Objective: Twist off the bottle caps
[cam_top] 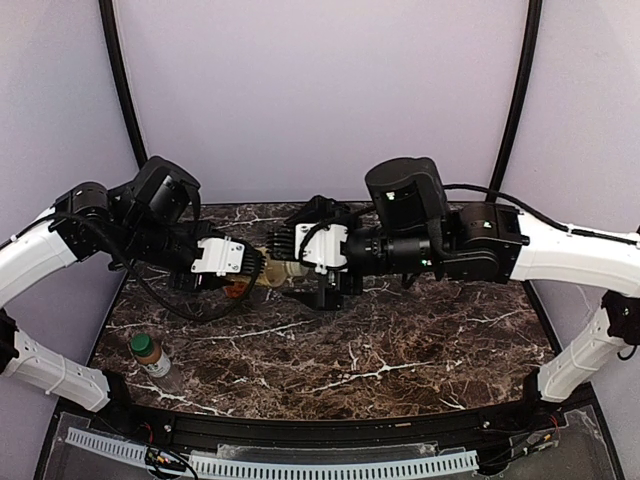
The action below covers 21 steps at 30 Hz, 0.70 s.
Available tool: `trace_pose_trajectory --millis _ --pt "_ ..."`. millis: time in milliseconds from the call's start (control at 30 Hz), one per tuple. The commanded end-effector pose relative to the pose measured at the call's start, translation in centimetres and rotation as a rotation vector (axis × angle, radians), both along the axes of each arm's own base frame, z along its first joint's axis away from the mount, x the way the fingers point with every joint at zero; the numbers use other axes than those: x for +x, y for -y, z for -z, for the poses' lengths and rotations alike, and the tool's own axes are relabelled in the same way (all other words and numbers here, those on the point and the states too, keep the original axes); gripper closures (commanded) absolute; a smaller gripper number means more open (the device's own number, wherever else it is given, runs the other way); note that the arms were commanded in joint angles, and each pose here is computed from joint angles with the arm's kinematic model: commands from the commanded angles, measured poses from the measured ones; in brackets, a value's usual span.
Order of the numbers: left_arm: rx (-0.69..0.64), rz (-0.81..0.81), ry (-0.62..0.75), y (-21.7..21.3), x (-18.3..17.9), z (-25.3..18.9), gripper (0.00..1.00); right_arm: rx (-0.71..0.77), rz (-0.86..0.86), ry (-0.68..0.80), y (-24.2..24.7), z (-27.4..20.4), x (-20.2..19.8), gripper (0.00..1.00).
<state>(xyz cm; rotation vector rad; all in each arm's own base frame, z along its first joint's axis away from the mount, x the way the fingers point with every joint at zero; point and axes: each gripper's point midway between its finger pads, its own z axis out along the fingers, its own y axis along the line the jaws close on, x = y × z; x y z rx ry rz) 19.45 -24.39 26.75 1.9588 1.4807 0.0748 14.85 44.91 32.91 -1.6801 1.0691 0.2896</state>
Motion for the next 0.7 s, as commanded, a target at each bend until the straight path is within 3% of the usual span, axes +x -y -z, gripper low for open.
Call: trace_pose_trajectory --millis 0,167,367,500,667 --pt "-0.059 -0.068 0.142 0.3 2.4 -2.2 0.74 0.268 0.009 -0.228 1.6 -5.6 -1.4 0.02" --pt "-0.109 -0.183 0.395 0.4 6.5 -4.7 0.74 0.536 0.206 -0.73 3.6 -8.2 3.3 0.01" --pt "-0.128 -0.309 0.691 -0.8 9.7 -8.2 0.74 0.674 0.462 -1.283 5.1 -4.5 8.5 0.09" --pt "-0.12 -0.34 0.782 -1.4 10.3 -9.2 0.74 0.671 0.399 -1.369 4.0 -4.0 8.4 0.13" --pt "-0.09 -0.331 0.802 -1.5 10.4 -8.7 0.74 0.662 0.341 -1.384 2.6 -4.5 8.6 0.19"
